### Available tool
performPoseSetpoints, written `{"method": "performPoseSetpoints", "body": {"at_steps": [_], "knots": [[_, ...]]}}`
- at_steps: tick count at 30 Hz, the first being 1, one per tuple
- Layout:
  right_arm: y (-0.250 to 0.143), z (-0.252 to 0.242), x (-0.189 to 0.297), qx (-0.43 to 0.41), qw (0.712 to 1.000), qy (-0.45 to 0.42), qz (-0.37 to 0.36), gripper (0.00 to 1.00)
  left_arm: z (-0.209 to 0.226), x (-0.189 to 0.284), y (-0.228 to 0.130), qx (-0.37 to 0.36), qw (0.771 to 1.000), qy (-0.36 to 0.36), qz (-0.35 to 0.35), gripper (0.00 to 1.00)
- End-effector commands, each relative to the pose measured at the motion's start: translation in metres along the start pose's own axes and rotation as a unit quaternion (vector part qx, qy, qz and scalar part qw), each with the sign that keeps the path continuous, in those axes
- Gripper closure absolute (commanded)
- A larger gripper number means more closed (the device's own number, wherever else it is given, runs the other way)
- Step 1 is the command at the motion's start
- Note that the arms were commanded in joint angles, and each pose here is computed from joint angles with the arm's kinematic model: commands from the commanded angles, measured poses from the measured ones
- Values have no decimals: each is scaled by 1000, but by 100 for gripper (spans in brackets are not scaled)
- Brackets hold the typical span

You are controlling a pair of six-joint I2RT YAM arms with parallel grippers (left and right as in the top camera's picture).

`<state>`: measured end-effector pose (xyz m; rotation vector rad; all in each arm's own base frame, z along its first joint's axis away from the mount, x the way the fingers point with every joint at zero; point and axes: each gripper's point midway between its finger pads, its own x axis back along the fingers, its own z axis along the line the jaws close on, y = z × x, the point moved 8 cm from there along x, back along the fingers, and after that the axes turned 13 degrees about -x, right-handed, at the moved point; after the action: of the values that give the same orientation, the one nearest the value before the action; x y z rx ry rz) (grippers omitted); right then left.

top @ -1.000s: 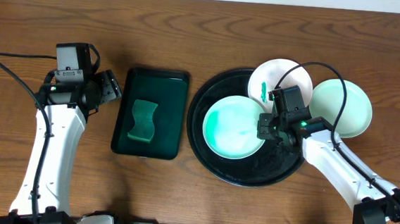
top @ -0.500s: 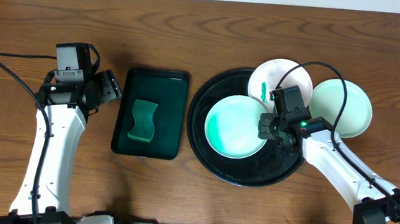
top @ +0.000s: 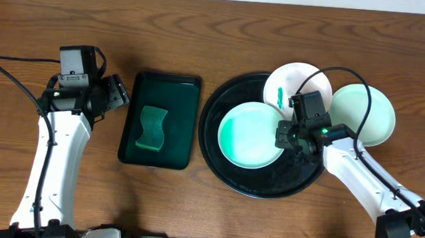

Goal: Clean dirty plates on tray and stack at the side
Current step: 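Lift the wiped pale green plate by its rim with the right gripper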

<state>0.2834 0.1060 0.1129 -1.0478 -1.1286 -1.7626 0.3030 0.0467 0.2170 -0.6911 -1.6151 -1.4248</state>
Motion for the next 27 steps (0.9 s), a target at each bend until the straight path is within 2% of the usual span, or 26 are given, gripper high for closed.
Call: {"method": "performPoseSetpoints", "body": {"at_steps": [1,16,27], "knots": [[9,5,11,-21,1000,22,0,99,2,0,1,4,1000,7,0,22],[37,33,55,-37,997,57,20,99,2,0,1,4,1000,7,0,22],[43,76,64,-59,992,105,-29,99,2,0,1,4,1000,7,0,22]]}}
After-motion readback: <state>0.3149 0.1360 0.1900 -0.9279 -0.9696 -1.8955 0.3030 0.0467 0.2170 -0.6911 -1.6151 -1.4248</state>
